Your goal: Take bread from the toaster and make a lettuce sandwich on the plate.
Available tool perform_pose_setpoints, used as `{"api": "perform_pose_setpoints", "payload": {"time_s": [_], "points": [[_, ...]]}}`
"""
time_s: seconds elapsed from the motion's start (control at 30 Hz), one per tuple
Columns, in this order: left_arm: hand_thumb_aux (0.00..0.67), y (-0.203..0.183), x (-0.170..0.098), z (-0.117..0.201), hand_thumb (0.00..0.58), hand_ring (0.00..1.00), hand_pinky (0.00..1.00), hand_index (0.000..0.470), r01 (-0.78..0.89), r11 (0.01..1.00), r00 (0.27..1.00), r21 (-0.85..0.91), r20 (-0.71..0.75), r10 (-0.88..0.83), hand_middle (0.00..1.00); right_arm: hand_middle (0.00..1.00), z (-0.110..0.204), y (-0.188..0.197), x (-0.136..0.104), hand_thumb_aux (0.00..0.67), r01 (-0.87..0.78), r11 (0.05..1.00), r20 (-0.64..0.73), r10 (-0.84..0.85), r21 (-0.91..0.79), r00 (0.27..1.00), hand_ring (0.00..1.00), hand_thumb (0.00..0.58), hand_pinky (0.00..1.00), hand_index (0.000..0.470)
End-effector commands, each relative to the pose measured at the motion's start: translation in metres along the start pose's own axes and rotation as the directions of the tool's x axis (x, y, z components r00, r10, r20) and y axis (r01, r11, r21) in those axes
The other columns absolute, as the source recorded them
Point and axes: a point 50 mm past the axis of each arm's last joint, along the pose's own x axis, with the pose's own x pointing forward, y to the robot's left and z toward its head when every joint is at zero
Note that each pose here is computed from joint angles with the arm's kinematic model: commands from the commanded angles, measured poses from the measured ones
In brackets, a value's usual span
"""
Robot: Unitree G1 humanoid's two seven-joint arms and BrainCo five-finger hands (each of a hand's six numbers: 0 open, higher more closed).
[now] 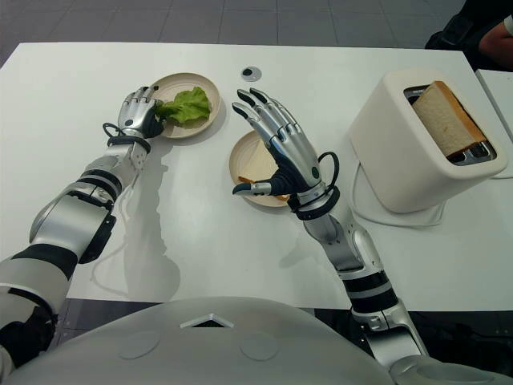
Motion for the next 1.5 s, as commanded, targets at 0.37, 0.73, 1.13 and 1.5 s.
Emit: {"api": "perform_pose_setpoints", "payload": {"time_s": [0.37, 0.73, 1.13, 1.5], "points": [[0.67, -0.008, -0.033, 0.096, 0.58, 0.0, 0.0, 0.47, 0.182, 0.787, 0.888, -0.589, 0.443, 0.126, 0.0, 0.0, -0.014, -0.03, 0.0, 0.0, 0.146, 0.989, -0.052, -0.146, -0.013, 0.988, 0.0, 0.0, 0.0, 0.0], [0.67, -0.059, -0.085, 0.129, 0.58, 0.0, 0.0, 0.47, 0.486, 0.784, 0.744, -0.387, 0.653, -0.139, 0.0, 0.0, -0.029, -0.063, -0.005, 0.0, 0.21, 0.969, -0.078, -0.222, -0.132, 0.972, 0.0, 0.0, 0.0, 0.0], [0.0, -0.041, -0.08, 0.121, 0.0, 0.0, 0.0, 0.0, 0.405, 0.868, 0.737, -0.288, 0.664, -0.124, 0.0, 0.0, -0.035, -0.202, -0.056, 0.0, 0.231, 0.739, -0.206, -0.449, -0.633, 0.87, 0.0, 0.0, 0.0, 0.0], [0.0, -0.024, -0.081, 0.107, 0.0, 0.0, 0.0, 0.0, 0.327, 0.89, 0.778, -0.317, 0.626, -0.063, 0.0, 0.0, -0.106, -0.184, -0.142, 0.0, -0.299, 0.818, -0.762, -0.238, -0.492, 0.603, 0.0, 0.0, 0.0, 0.0]]}}
